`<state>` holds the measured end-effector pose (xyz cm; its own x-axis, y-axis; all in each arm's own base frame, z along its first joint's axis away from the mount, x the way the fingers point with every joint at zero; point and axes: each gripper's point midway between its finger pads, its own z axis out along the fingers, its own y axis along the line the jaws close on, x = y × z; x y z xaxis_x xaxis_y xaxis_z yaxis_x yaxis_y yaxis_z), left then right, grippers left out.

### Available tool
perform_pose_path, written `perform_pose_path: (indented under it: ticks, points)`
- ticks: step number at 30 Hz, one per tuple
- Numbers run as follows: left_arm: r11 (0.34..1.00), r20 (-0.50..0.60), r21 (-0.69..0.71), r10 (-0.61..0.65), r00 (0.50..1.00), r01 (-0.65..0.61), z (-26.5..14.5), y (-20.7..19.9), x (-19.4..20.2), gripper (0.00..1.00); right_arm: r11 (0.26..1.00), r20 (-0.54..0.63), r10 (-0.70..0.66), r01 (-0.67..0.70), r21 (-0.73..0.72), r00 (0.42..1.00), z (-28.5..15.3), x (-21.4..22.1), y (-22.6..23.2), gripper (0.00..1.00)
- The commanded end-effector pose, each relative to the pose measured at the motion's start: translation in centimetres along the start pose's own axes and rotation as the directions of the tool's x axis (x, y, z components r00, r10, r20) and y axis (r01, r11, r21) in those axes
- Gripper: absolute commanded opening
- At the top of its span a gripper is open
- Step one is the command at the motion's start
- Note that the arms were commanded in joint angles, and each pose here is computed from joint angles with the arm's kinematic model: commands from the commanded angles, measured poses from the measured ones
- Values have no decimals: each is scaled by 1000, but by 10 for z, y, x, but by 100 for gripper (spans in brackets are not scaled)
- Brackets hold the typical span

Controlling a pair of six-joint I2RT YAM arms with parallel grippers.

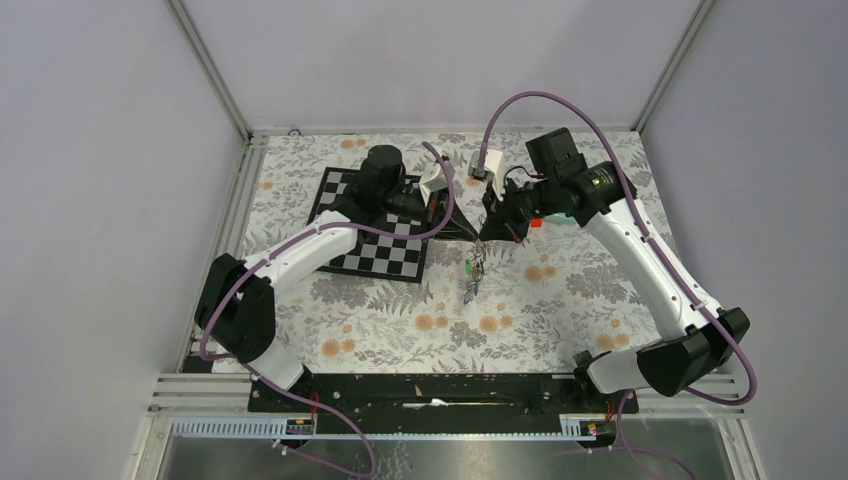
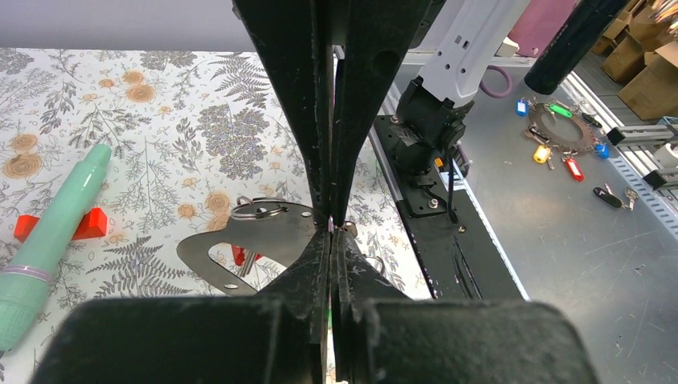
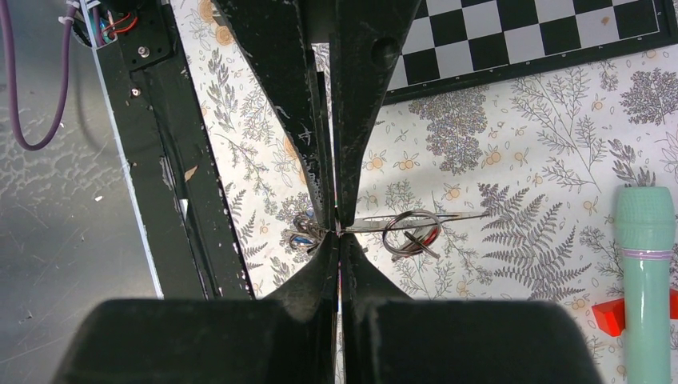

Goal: Put the keys on the keyring

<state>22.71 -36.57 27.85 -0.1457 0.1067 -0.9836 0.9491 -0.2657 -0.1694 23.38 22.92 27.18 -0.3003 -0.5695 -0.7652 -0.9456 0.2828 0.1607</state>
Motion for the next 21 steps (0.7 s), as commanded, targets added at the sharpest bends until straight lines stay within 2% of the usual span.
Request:
perform_pose_path:
  ticks: [1, 4, 11, 14, 17, 21]
  points:
    - [999, 26, 39, 36, 999, -37, 0, -12, -13, 0, 999, 79, -47, 47, 8, 996, -6, -19, 4, 0]
    - [999, 51, 28, 20, 998, -21, 0, -12, -19, 0, 999, 82, -43, 42, 13, 996, -6, -18, 3, 4]
    - [1000, 195, 18, -22, 981, 19, -18, -21, -45, 0, 1000, 163, 13, -12, -6, 987, -18, -21, 0, 36]
    - [999, 224, 27, -32, 974, 26, -19, -25, -51, 0, 999, 197, 13, -6, -35, 980, -19, -22, 7, 45]
    - [999, 244, 35, -36, 969, 28, -19, -28, -54, 0, 998, 212, 22, -7, -70, 977, -17, -19, 13, 50]
    - [999, 261, 40, -39, 965, 30, -20, -30, -56, 0, 995, 249, 7, 18, -95, 968, -19, -21, 19, 50]
